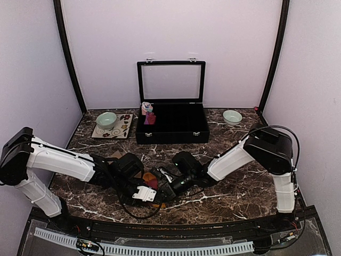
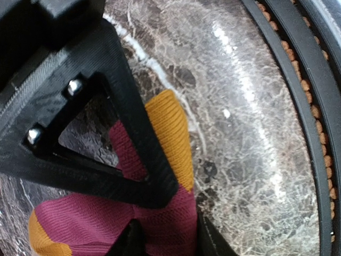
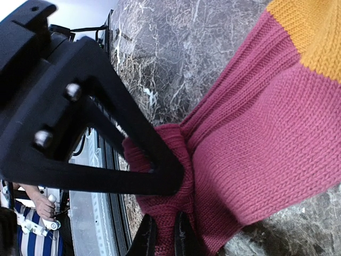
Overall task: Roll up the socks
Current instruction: Pick up the sock from the center of the board.
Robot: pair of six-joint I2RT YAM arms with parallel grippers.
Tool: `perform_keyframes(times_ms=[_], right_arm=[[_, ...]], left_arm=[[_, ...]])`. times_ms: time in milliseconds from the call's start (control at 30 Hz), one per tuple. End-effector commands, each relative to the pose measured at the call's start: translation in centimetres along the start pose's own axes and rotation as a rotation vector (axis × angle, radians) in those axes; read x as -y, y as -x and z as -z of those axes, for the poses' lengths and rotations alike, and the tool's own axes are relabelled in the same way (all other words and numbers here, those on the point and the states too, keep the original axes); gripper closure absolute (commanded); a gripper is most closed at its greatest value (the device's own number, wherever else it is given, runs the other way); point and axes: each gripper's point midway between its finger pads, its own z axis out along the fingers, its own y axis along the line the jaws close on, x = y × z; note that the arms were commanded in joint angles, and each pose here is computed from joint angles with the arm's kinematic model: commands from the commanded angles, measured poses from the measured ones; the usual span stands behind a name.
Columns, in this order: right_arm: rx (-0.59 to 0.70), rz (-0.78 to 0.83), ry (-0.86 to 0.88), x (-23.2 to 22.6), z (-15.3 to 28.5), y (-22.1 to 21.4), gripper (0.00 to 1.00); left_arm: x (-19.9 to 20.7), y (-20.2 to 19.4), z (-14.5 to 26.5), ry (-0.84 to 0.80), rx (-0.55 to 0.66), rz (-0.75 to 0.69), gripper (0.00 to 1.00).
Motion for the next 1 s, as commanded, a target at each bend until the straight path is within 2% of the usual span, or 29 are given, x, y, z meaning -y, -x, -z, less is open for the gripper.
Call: perform_keyframes(times_ms=[0, 200, 267, 400, 433, 500, 533, 733, 967], right_arm=[[-0.286, -0.403, -0.391, 10.7, 1.3, -13.0, 1.0], [-0.253, -0.358, -0.418, 10.6, 1.8, -12.1, 0.99], [-0.234, -0.335, -0.444, 10.7, 2.2, -11.7, 0.85], [-0.188, -0.293, -0.481, 10.7, 3.3, -10.9, 0.71], [-0.179, -0.281, -0.49, 10.7, 3.5, -10.7, 0.58], [-0.156, -0.257, -0.508, 10.6, 4.0, -10.3, 0.05], [-0.143, -0.246, -0.52, 10.7, 4.3, -10.1, 0.01], [-0.058, -0.175, -0.613, 10.8, 6.6, -9.0, 0.01], [0.156, -0.047, -0.752, 9.1, 11.7, -5.7, 0.01]], left_arm=[[0.6, -1.9, -1.3, -0.016, -0.077, -0.008, 0.73], [1.2, -3.3, -2.1, -0.064, -0.142, 0.012, 0.93], [1.1, -3.4, -1.9, -0.077, -0.14, 0.042, 1.0], [0.9, -3.6, -1.5, -0.113, -0.126, 0.089, 1.0], [0.8, -3.8, -1.4, -0.126, -0.126, 0.104, 1.0], [0.8, -3.7, -1.2, -0.155, -0.111, 0.137, 1.0], [0.6, -3.7, -1.1, -0.166, -0.103, 0.156, 1.0], [-0.3, -3.8, -0.5, -0.199, -0.079, 0.234, 1.0], [-1.7, -3.0, 0.8, -0.204, -0.04, 0.284, 1.0]])
